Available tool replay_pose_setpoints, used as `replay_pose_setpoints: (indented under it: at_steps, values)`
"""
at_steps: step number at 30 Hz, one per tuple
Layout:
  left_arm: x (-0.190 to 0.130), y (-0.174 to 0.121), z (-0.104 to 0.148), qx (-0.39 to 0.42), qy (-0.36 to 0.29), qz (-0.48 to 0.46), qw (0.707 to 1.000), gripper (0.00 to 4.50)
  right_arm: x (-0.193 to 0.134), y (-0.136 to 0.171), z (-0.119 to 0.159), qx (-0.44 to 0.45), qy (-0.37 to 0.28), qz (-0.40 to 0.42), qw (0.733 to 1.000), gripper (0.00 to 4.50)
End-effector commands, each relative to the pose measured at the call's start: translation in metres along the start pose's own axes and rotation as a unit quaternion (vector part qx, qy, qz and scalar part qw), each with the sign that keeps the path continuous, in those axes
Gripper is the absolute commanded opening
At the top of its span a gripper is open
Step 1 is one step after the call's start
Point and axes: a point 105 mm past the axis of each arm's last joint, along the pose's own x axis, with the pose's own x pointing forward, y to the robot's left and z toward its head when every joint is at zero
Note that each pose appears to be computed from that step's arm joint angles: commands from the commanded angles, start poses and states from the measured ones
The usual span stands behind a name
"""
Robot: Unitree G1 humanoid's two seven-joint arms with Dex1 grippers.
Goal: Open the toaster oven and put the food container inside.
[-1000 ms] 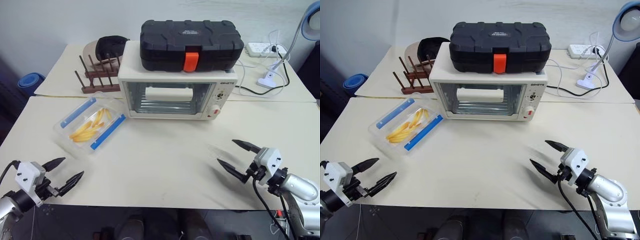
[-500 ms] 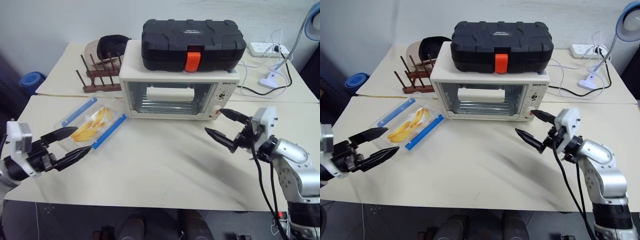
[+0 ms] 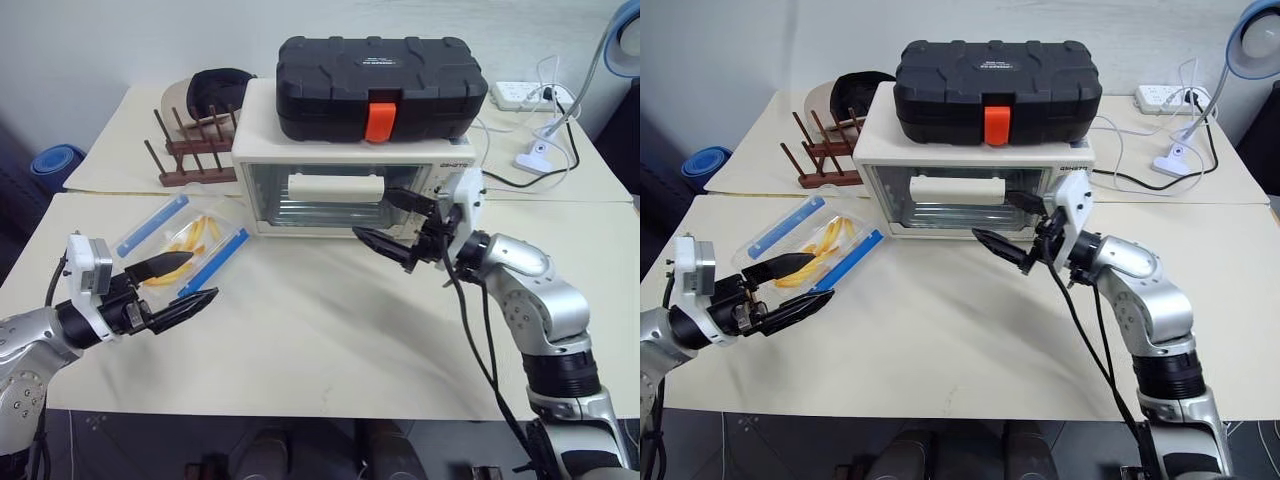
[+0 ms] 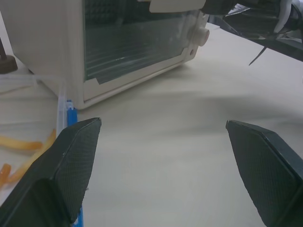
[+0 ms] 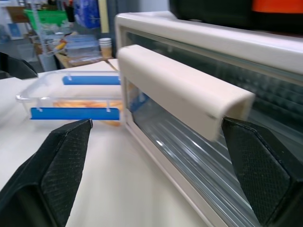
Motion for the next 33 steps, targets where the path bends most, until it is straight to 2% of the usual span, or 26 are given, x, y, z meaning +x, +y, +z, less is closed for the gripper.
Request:
replay_pose_setpoints:
  at_steps: [1, 5, 10, 13, 17, 20, 24, 28, 33]
  values:
    - [0.000, 0.001, 0.004, 0.010, -0.003, 0.013, 1.000, 4.48, -0.004, 0.024, 0.008, -0.043, -0.004, 0.063, 0.997, 4.50]
    - [0.001, 0.014, 0.011, -0.004, -0.021, 0.031, 0.999, 4.48, -0.018, 0.039, -0.006, -0.076, 0.015, 0.091, 0.993, 4.50]
    - [0.018, 0.043, 0.037, 0.005, -0.063, 0.058, 0.996, 3.04, -0.030, 0.051, -0.030, -0.117, 0.056, 0.115, 0.985, 4.50]
    - [0.045, 0.052, 0.053, 0.018, -0.075, 0.040, 0.996, 2.24, -0.032, 0.050, -0.038, -0.127, 0.063, 0.109, 0.984, 4.50]
    - [0.106, 0.041, 0.060, 0.052, -0.061, -0.048, 0.996, 1.05, -0.033, 0.041, -0.040, -0.145, 0.062, 0.081, 0.984, 4.50]
    - [0.130, 0.033, 0.056, 0.071, -0.047, -0.095, 0.992, 0.12, -0.037, 0.036, -0.042, -0.157, 0.066, 0.063, 0.983, 4.50]
    - [0.139, 0.018, 0.037, 0.105, -0.005, -0.163, 0.981, 0.02, -0.053, 0.033, -0.048, -0.164, 0.079, 0.032, 0.983, 4.50]
    - [0.133, 0.010, 0.015, 0.124, 0.047, -0.192, 0.972, 0.02, -0.102, 0.037, -0.060, -0.135, 0.111, -0.038, 0.984, 4.50]
    - [0.126, 0.012, -0.012, 0.154, 0.099, -0.160, 0.970, 0.02, -0.164, 0.043, -0.068, -0.139, 0.159, -0.118, 0.970, 4.50]
